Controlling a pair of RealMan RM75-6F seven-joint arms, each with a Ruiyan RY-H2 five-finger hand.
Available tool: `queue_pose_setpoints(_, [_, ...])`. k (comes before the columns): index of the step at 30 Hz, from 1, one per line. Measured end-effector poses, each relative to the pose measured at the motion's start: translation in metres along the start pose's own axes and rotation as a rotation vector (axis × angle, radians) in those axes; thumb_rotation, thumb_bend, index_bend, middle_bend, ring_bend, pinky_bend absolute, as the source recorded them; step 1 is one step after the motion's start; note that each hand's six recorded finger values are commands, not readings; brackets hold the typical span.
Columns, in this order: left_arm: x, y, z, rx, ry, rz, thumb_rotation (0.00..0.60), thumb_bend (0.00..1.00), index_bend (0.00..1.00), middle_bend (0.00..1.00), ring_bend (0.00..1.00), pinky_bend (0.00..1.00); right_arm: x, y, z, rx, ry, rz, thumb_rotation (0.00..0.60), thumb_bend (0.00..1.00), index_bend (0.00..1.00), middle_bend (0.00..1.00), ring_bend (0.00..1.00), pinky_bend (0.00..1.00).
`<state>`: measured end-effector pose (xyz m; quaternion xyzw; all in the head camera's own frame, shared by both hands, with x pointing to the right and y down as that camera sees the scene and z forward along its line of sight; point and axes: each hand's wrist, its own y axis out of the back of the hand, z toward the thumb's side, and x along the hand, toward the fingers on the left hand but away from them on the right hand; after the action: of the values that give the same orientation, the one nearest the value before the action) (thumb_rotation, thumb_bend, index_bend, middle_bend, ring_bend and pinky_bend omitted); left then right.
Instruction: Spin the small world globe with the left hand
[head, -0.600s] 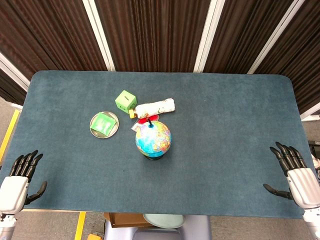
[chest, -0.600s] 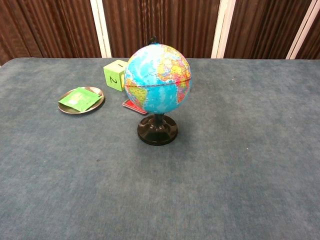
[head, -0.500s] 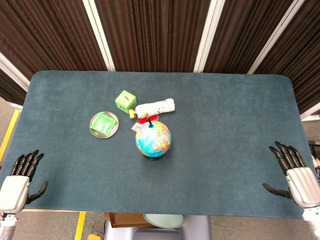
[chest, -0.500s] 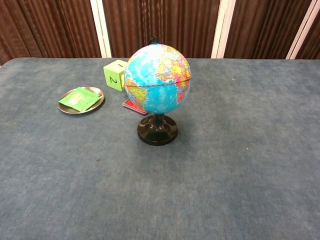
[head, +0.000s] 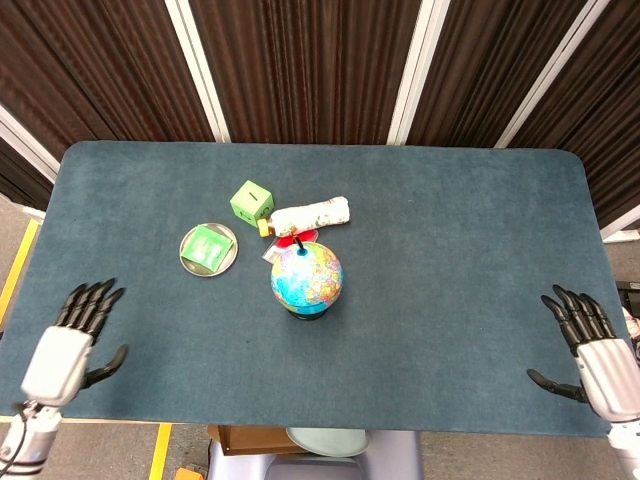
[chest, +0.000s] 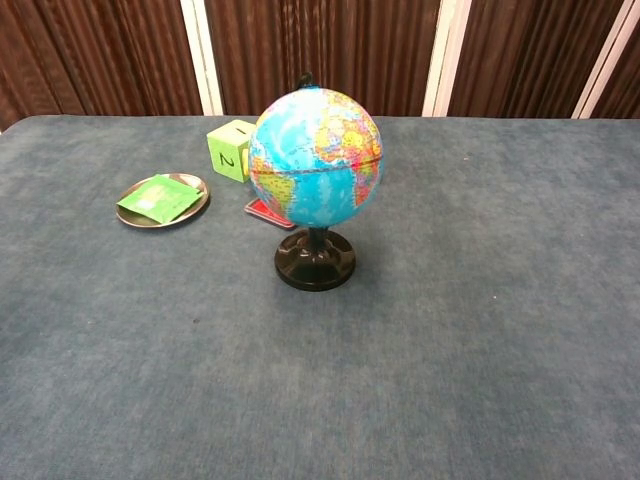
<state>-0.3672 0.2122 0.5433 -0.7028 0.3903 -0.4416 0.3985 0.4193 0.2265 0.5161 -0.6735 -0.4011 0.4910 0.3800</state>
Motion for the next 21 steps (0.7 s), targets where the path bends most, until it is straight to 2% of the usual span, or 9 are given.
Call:
queue_pose_setpoints(8, [0.086, -0.009, 0.089, -0.038, -0.262, -0.077, 0.6, 0.35, 0.0, 0.0, 0.0, 0.0, -0.002, 0.006, 0.011, 0.017, 0.038, -0.01, 0.6, 0.16, 0.0, 0.08, 0.0, 0.0])
queue_pose_setpoints(11, [0.117, -0.012, 0.126, -0.045, -0.322, -0.092, 0.6, 0.34, 0.0, 0.0, 0.0, 0.0, -0.003, 0.007, 0.011, 0.02, 0.035, -0.013, 0.6, 0.16, 0.0, 0.08, 0.0, 0.0])
queue_pose_setpoints(17, [0.16, -0.023, 0.188, -0.04, -0.381, -0.116, 0.6, 0.3, 0.0, 0.0, 0.0, 0.0, -0.003, 0.008, 0.006, 0.016, 0.018, -0.015, 0.6, 0.16, 0.0, 0.07, 0.0, 0.0])
queue_pose_setpoints(21, [0.178, -0.034, 0.216, -0.014, -0.385, -0.138, 0.6, 0.3, 0.0, 0.0, 0.0, 0.0, -0.004, 0.008, 0.003, 0.013, 0.011, -0.012, 0.6, 0.16, 0.0, 0.07, 0.0, 0.0])
